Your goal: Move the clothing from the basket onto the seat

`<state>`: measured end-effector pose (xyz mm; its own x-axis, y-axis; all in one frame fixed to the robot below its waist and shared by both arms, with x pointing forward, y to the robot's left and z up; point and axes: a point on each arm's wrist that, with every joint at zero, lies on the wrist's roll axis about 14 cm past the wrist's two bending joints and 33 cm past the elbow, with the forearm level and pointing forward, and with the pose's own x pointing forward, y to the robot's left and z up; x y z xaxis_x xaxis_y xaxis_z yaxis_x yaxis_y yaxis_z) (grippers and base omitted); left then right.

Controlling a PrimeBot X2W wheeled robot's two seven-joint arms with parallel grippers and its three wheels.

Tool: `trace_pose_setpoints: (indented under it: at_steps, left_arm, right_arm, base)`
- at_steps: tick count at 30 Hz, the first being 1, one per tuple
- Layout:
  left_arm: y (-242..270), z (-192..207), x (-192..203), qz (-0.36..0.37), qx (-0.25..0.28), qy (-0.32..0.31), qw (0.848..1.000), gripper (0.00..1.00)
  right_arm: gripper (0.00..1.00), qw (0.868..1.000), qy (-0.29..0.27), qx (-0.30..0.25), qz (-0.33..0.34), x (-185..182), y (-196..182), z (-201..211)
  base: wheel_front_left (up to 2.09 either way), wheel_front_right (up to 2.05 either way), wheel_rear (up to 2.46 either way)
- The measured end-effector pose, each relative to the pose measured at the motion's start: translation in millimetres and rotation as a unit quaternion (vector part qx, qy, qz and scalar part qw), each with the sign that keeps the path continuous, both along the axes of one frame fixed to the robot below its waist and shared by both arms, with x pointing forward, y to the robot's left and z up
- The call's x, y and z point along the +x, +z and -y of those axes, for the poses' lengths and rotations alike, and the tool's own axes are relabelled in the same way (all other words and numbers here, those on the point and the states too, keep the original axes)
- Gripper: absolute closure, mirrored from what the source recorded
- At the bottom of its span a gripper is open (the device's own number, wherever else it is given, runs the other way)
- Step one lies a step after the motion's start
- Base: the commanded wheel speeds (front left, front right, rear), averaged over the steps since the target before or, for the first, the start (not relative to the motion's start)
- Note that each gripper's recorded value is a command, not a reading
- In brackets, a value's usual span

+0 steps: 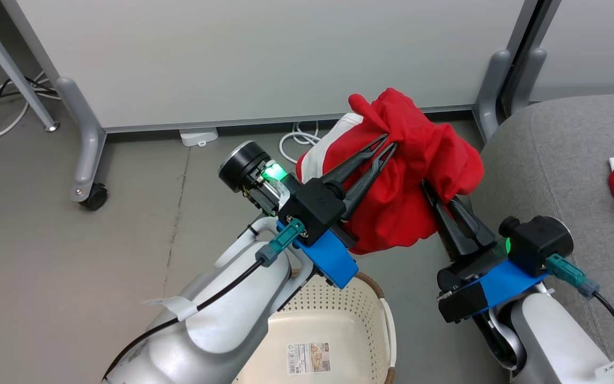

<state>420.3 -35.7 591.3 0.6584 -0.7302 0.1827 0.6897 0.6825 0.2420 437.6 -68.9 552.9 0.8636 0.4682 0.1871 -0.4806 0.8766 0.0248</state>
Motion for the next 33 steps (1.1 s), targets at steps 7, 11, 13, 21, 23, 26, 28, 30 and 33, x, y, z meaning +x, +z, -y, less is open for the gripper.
trace_pose_setpoints:
  at_steps: [7,11,13,21,23,26,28,30,33]
  left_arm:
    - [1.3,-1.6,1.9,0.003,0.0,0.006,1.0,0.0]
    - [2.7,-1.9,2.2,0.006,0.0,0.007,1.0,0.0]
    - [1.7,-2.0,1.5,0.006,0.001,0.007,1.0,0.0]
    - [0.4,-0.7,-0.4,0.004,0.0,0.006,1.0,0.0]
    - [-2.0,0.1,-0.9,0.001,0.0,0.005,1.0,0.0]
    - [-7.0,1.8,-1.8,-0.005,0.001,0.002,1.0,0.0]
    - [-11.5,3.4,-2.1,-0.011,0.003,0.0,1.0,0.0]
    - [-14.5,6.0,-2.3,-0.014,0.004,-0.004,1.0,0.0]
    - [-19.7,11.5,-3.2,-0.02,0.005,-0.013,1.0,0.0]
  right_arm:
    - [1.0,1.0,-0.003,0.003,0.0,-0.2,0.4,1.4]
    - [1.0,1.0,-0.005,0.005,-0.003,-1.5,-0.9,2.1]
    - [1.0,1.0,-0.006,0.006,-0.002,-2.0,-0.6,2.4]
    - [1.0,1.0,-0.013,0.009,-0.005,-4.6,-1.9,6.5]
    - [1.0,1.0,-0.018,0.01,-0.007,-4.8,-3.2,9.5]
    - [1.0,0.999,-0.027,0.012,-0.012,-5.4,-6.6,15.3]
    - [1.0,0.999,-0.033,0.014,-0.014,-5.4,-7.7,19.4]
    - [1.0,0.999,-0.043,0.015,-0.016,-5.4,-9.1,25.0]
    - [1.0,0.998,-0.058,0.017,-0.016,-4.6,-9.6,35.0]
  base:
    - [0.0,0.0,0.0]
    - [0.0,0.0,0.0]
    - [0.0,0.0,0.0]
    - [0.0,0.0,0.0]
    - [0.0,0.0,0.0]
    - [0.0,0.0,0.0]
    - [0.0,0.0,0.0]
    - [0.0,0.0,0.0]
    - [0.0,0.0,0.0]
